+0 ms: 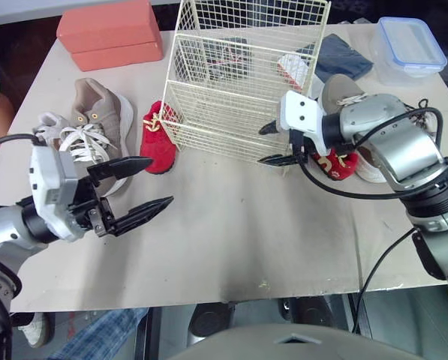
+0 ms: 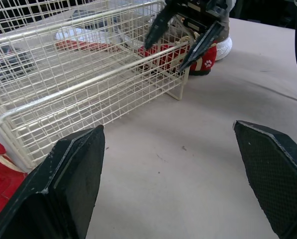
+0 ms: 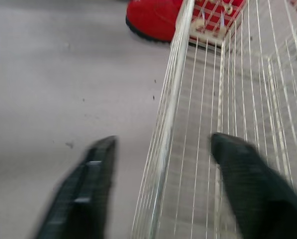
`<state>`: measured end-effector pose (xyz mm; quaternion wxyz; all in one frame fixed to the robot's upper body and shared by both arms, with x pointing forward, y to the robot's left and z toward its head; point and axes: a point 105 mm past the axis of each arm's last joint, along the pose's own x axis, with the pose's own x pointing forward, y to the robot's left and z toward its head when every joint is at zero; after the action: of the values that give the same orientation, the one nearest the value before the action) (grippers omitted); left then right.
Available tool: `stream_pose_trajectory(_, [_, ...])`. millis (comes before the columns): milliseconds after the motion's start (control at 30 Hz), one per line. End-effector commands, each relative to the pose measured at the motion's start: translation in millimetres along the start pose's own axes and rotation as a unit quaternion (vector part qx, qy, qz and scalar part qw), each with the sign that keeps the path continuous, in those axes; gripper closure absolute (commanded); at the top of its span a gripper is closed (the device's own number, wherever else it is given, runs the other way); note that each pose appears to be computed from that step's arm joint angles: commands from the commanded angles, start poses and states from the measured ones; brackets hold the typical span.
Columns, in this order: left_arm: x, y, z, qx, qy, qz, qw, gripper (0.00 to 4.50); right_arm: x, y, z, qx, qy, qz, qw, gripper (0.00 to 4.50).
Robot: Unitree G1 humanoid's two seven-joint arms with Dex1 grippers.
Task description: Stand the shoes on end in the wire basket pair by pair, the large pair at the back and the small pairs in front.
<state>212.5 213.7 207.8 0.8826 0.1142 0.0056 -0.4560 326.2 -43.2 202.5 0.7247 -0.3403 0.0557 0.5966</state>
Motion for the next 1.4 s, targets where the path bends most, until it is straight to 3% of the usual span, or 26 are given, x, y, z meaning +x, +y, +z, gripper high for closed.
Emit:
stream_pose_trajectory(33, [0.0,-2.3,11.2,0.022,-0.009,0.002,1.000,0.00,-4.9,-3.4,16.3,-0.035,-0.007,-0.007,0.999,3.78])
stream_pose_trajectory(100, [1.0,-2.1,12.0,0.020,-0.012,0.000,1.000,0.00,-5.7,-2.9,17.7,-0.047,-0.004,-0.004,0.999,4.46])
stream_pose_trajectory(467, [0.0,-0.7,10.4,0.019,-0.008,0.002,1.000,0.00,-22.4,-12.4,3.2,-0.101,0.019,0.031,0.994,4.46])
stream_pose_trajectory(733, [-2.5,-1.1,6.0,0.014,0.000,0.004,1.000,0.00,-15.0,-0.5,18.4,-0.049,0.000,0.026,0.998,4.46])
stream_pose_trajectory(1400, [2.6,5.7,3.6,0.021,0.001,-0.020,1.000,0.00,-23.5,30.3,30.3,0.029,0.042,-0.007,0.999,4.46])
